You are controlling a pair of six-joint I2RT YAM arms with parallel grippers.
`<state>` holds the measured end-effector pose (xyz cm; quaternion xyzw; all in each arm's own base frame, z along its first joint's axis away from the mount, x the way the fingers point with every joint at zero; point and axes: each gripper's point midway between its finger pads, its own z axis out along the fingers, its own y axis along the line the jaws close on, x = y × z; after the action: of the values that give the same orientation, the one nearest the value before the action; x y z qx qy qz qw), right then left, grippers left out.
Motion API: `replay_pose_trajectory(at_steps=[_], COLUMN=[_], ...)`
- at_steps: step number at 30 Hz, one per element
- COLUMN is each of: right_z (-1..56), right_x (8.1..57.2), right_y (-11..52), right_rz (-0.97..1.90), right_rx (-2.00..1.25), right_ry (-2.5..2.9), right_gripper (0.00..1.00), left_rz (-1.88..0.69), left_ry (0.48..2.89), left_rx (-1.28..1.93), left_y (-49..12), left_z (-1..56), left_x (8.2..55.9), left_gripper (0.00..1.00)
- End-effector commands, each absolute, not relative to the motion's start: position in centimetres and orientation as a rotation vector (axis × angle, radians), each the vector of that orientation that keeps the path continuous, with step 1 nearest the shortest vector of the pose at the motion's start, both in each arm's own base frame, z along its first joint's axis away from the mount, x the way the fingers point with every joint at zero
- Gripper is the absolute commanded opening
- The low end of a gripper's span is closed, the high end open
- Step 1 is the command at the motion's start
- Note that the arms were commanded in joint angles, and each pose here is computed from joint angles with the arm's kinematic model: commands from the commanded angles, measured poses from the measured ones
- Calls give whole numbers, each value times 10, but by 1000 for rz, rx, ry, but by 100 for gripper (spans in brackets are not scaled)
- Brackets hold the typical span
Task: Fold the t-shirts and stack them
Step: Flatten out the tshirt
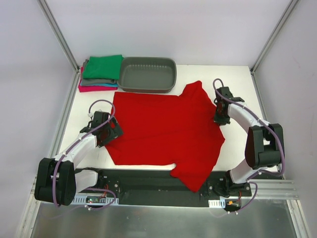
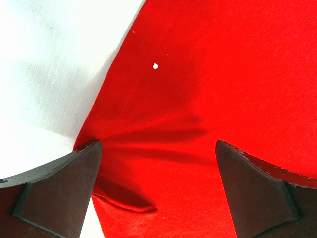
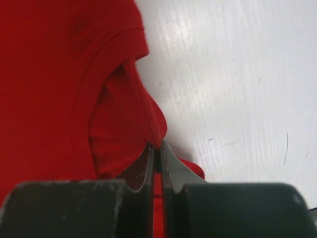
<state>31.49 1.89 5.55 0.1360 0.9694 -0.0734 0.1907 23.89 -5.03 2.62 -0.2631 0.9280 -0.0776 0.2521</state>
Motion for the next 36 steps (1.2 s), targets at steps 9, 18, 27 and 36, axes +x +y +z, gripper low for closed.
replay_pose_trajectory(at_steps=[9,18,27,36], right_z=[76,87,101,66], right_x=[272,256,257,279], right_y=[175,231,192,167], right_rz=[-186,-231,14,216], right_rx=[96,-124,-97,-71], right_ry=[2713,2669,2617,2722], right_gripper=[13,63,70,57], left_rz=[-166,-177,-184,-185], left_ry=[2552,2547,2551,2546], left_rx=[-692,-687,-686,-687], left_y=[-47,-48,-49,-49], left_z=[23,24,23,24], left_x=[237,234,233,234], left_gripper=[99,99,99,99])
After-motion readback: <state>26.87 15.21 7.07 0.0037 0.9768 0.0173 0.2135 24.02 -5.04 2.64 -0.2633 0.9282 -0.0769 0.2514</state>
